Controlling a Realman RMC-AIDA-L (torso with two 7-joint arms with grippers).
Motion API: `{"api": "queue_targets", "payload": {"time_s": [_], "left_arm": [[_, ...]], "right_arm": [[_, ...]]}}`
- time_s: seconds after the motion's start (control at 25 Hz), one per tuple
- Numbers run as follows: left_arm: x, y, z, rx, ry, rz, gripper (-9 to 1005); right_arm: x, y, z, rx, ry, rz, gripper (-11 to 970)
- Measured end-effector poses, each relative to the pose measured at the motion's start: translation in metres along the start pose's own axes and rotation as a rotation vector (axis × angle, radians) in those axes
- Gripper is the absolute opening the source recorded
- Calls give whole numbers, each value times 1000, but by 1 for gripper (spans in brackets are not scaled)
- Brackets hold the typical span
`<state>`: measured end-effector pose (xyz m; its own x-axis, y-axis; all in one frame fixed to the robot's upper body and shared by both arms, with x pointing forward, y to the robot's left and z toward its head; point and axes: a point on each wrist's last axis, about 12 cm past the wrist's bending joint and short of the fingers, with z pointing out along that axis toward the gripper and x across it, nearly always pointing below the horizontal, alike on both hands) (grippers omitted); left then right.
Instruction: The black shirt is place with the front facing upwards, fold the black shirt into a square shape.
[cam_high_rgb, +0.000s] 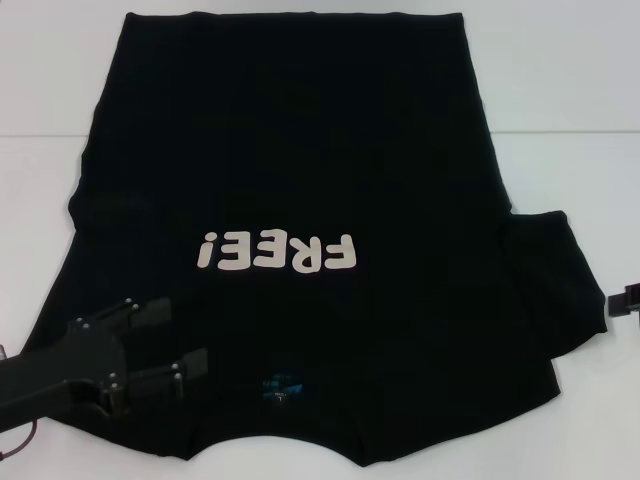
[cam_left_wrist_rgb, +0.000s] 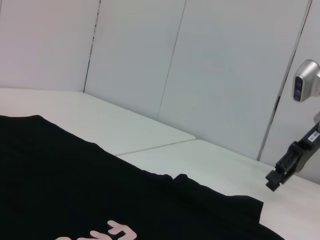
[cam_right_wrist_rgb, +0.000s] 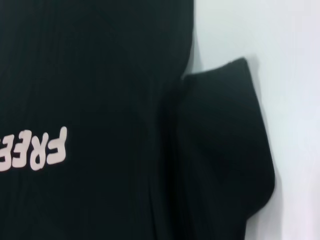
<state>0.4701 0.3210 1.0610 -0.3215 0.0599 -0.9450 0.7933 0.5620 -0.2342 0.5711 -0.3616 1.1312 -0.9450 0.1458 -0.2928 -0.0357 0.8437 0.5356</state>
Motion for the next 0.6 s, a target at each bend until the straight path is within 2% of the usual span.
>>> {"api": "queue_targets", "payload": {"time_s": [0.28, 0.52, 0.6], "left_arm": [[1, -1, 1, 1, -2, -3, 907], [1, -1, 1, 0, -2, -4, 908], [1, -1, 1, 0, -2, -3, 908]], "right_arm": [[-2, 0, 8, 9, 8, 1, 706], [-3, 3, 25, 13, 18, -3, 792], [-3, 7, 31, 17, 33, -15, 791]]}}
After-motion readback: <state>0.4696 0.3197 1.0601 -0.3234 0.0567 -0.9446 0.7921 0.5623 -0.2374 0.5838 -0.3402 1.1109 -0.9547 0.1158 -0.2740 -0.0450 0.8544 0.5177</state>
